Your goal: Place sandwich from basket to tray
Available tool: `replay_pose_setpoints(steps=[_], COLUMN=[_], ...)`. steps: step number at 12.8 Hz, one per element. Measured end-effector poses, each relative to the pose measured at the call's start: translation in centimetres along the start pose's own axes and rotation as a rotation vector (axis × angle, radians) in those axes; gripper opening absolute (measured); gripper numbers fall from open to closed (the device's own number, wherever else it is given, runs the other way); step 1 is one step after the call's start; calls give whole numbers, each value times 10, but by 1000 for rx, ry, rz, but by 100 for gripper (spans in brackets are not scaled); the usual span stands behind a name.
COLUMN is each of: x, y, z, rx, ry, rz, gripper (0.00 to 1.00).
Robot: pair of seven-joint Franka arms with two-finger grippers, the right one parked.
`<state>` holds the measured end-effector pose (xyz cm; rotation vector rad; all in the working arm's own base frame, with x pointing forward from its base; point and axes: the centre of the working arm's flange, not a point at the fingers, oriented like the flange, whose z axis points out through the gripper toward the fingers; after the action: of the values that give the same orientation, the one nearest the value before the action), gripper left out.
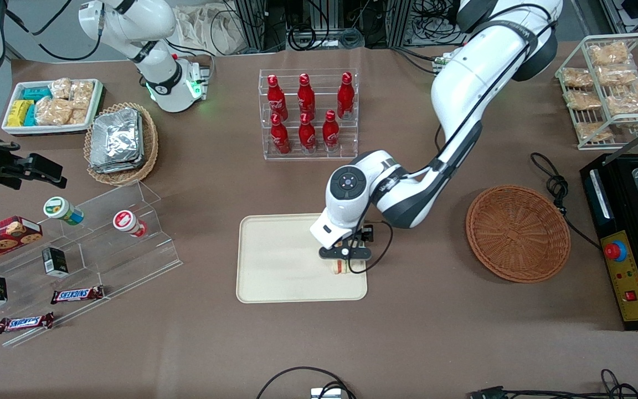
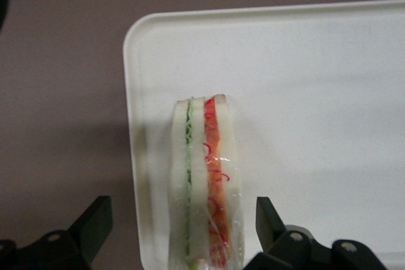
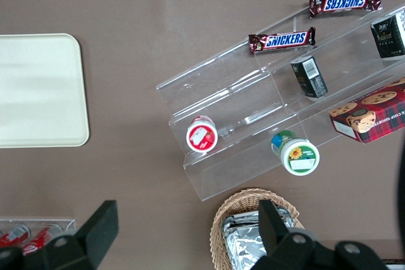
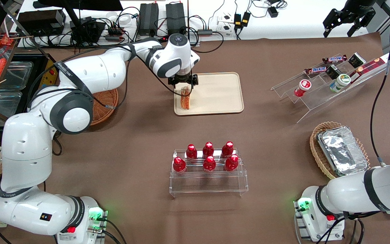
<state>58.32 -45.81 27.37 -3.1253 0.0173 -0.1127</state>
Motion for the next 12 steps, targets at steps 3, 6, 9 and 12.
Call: replay_pose_setpoints(steps=[3, 6, 9, 12], x=[13, 38, 54, 61], y=[-27, -97, -154, -204], z=[-60, -133, -183, -216], rx=[70, 159, 164, 144], ry=[24, 41, 43, 7], rz=[-113, -227, -276, -261], gripper=[100, 100, 100, 100])
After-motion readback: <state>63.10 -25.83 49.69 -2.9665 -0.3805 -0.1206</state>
